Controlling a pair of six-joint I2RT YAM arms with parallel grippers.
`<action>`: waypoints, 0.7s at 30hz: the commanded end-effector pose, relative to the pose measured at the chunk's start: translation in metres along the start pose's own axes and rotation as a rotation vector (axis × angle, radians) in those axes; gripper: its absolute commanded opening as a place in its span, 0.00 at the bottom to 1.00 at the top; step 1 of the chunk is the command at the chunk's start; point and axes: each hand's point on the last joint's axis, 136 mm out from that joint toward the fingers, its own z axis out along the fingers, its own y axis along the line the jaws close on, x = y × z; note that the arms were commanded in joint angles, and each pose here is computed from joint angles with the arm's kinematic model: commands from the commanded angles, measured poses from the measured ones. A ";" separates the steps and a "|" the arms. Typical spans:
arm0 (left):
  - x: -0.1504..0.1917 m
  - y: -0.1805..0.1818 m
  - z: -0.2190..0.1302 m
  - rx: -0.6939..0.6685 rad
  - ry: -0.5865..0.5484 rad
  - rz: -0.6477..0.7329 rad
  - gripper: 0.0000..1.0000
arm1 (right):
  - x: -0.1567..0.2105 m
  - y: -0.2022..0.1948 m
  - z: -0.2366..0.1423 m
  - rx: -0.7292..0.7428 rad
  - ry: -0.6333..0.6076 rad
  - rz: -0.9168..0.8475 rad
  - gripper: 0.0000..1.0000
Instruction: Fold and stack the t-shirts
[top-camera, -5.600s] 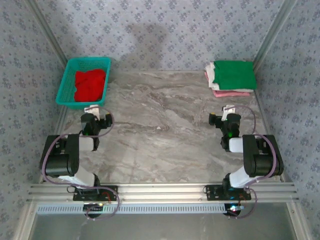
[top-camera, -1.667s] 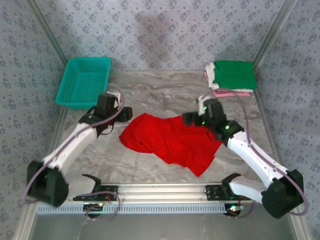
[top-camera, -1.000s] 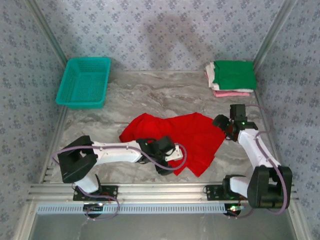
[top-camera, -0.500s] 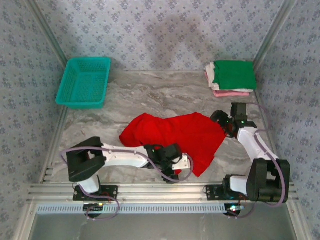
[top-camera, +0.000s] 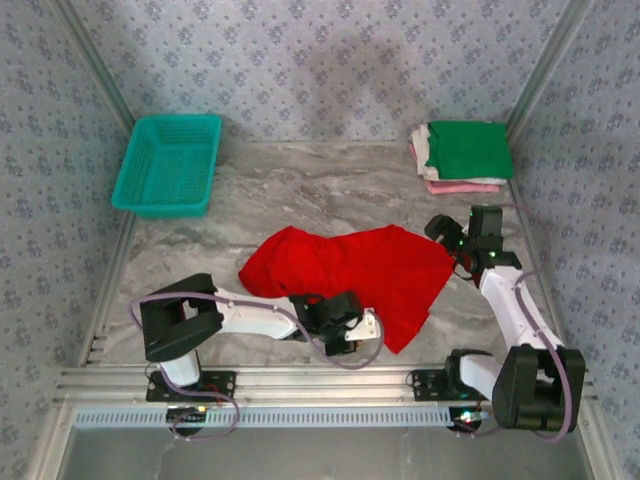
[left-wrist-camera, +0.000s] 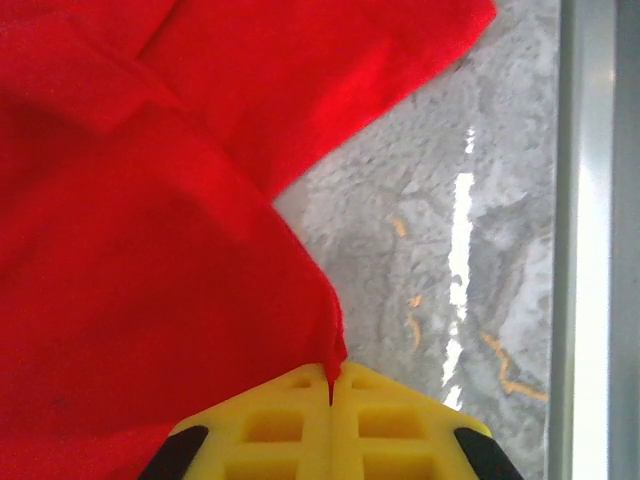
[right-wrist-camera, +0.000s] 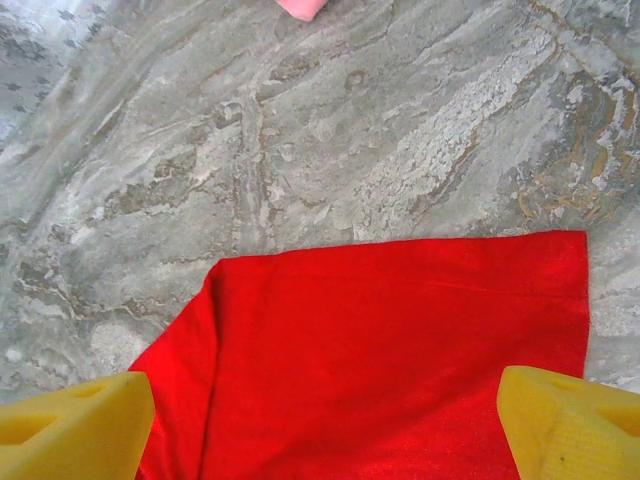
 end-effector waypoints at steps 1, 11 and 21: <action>0.003 0.030 -0.027 -0.133 -0.011 -0.030 0.00 | 0.006 -0.007 -0.010 0.027 0.005 -0.017 0.91; -0.032 0.166 -0.199 -0.517 -0.432 -0.344 0.00 | 0.050 -0.028 -0.010 0.104 0.143 -0.066 0.89; -0.007 0.270 -0.274 -0.781 -0.470 -0.448 0.00 | 0.039 -0.055 0.019 0.203 0.227 -0.020 0.88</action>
